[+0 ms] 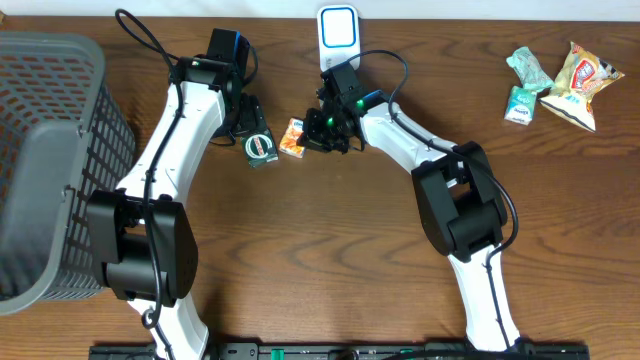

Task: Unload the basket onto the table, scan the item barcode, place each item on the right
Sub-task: 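Reach the right gripper left and grasp the orange Kleenex tissue pack, then carry the Kleenex pack up to the scanner with the right gripper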

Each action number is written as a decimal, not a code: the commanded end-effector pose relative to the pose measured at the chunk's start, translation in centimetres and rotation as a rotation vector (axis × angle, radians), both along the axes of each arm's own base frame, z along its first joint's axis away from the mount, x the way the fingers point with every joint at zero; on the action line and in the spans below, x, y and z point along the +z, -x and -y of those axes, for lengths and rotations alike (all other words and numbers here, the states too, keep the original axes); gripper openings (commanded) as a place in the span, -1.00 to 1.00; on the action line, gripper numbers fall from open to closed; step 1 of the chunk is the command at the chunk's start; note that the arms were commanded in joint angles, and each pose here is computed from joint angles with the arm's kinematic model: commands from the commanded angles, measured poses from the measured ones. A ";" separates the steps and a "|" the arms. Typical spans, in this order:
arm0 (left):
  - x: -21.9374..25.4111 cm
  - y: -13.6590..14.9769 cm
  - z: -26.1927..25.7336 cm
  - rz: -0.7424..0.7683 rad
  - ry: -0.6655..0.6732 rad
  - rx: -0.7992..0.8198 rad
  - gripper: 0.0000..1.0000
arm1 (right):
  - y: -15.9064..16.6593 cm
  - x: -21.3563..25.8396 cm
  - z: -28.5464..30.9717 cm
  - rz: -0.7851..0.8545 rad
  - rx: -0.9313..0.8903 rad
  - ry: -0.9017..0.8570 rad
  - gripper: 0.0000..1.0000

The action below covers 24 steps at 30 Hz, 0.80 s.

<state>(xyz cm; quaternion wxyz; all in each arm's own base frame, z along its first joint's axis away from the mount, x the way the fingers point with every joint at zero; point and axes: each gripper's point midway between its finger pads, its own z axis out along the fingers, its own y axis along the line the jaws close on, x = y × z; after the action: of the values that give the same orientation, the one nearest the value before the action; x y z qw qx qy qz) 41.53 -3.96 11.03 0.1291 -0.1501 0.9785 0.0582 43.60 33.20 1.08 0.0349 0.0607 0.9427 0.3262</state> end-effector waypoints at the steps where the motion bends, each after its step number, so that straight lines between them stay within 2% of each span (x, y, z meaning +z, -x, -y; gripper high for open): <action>1: 0.5 -0.1 -0.2 0.010 -0.009 -0.006 0.96 | 0.6 -1.7 1.1 -0.005 0.043 0.029 -0.98; 6: 0.5 -0.1 -0.2 0.010 -0.009 -0.006 0.96 | -0.8 1.2 3.8 0.062 0.144 -0.088 -0.98; 10: 0.5 -0.1 -0.2 0.010 -0.009 -0.006 0.95 | -2.3 5.7 6.5 0.201 0.245 -0.232 -0.98; 15: 0.5 -0.1 -0.2 0.010 -0.009 -0.006 0.96 | -4.1 14.0 12.2 0.504 0.358 -0.474 -0.98; 17: 0.5 -0.1 -0.2 0.010 -0.009 -0.006 0.96 | -4.3 15.5 13.9 0.640 0.418 -0.523 -0.98; 22: 0.5 -0.1 -0.2 0.010 -0.009 -0.006 0.96 | -4.7 17.7 17.0 0.861 0.491 -0.584 -0.98; 24: 0.5 -0.1 -0.2 0.010 -0.009 -0.006 0.96 | -4.7 17.9 17.4 0.892 0.499 -0.589 -0.98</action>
<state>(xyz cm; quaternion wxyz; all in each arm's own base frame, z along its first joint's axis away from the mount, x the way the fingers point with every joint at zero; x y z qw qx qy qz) 41.53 -3.96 11.03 0.1291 -0.1503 0.9784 0.0581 49.32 15.68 16.78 0.2891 -0.2356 0.7500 0.5463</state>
